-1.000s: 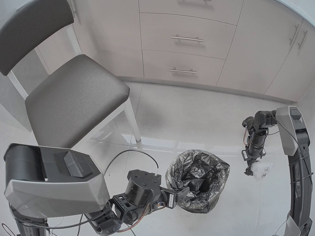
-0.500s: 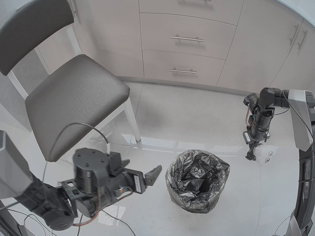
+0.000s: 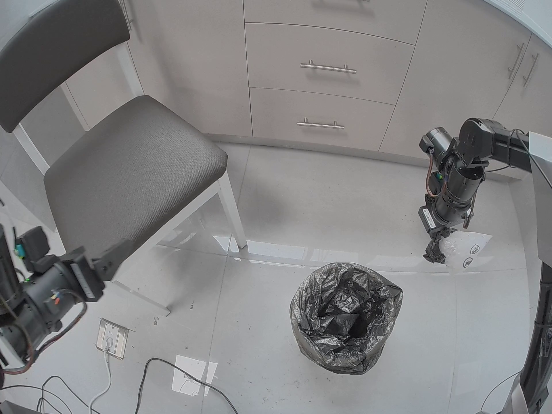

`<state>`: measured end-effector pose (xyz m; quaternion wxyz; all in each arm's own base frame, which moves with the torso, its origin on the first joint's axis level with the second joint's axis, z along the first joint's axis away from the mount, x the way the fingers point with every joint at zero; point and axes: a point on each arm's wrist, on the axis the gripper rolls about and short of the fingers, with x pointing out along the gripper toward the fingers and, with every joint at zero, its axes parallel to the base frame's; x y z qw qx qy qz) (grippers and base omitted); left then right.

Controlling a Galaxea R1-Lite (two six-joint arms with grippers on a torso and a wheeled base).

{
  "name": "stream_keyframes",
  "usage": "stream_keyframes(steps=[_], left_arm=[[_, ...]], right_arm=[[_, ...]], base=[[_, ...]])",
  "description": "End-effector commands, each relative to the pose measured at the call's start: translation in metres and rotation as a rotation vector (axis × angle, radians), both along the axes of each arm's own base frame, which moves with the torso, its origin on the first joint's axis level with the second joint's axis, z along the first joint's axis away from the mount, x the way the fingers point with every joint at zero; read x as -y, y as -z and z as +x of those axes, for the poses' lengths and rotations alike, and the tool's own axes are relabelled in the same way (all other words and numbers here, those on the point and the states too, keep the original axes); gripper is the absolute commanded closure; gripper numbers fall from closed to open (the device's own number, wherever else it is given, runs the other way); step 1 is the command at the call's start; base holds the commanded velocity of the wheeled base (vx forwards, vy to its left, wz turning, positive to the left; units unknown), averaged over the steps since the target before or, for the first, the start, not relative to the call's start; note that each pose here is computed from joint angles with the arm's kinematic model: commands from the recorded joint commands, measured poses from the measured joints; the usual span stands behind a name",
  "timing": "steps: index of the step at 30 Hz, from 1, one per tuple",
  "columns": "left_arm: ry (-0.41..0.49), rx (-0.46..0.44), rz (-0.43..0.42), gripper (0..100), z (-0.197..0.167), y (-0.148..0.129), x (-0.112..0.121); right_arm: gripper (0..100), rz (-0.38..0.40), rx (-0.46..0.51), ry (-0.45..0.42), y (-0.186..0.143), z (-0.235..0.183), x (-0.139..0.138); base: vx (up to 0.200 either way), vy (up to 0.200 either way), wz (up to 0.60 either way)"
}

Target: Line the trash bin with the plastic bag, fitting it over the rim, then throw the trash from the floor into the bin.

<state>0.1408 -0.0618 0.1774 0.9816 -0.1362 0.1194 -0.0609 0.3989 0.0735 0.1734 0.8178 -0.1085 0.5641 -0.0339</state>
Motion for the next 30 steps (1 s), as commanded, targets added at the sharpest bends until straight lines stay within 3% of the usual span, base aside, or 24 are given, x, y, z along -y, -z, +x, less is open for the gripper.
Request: stream_keyframes(steps=[1, 7, 13, 20, 30], left_arm=[[-0.295, 0.202, -0.013, 0, -0.082, -0.032, -0.053], [-0.546, 0.282, 0.104, 0, -0.137, -0.013, -0.074], [-0.665, 0.312, 0.203, 0, -0.165, 0.015, -0.077], [-0.689, 0.307, 0.245, 0, -0.172, 0.045, -0.077], [-0.740, 0.298, 0.304, 0, -0.175, 0.060, -0.075]], right_arm=[[100, -0.010, 0.095, -0.120, -0.038, -0.032, -0.046], [100, -0.020, 0.098, -0.165, -0.035, -0.036, -0.066], [100, 0.000, 0.109, -0.202, -0.028, -0.037, -0.088], [100, 0.016, 0.174, -0.261, -0.014, -0.032, -0.120], [100, 0.019, 0.160, -0.275, 0.007, -0.023, -0.133]], base=[[0.000, 0.000, 0.00], [0.000, 0.000, 0.00], [0.000, 0.000, 0.00], [0.000, 0.000, 0.00], [0.000, 0.000, 0.00]])
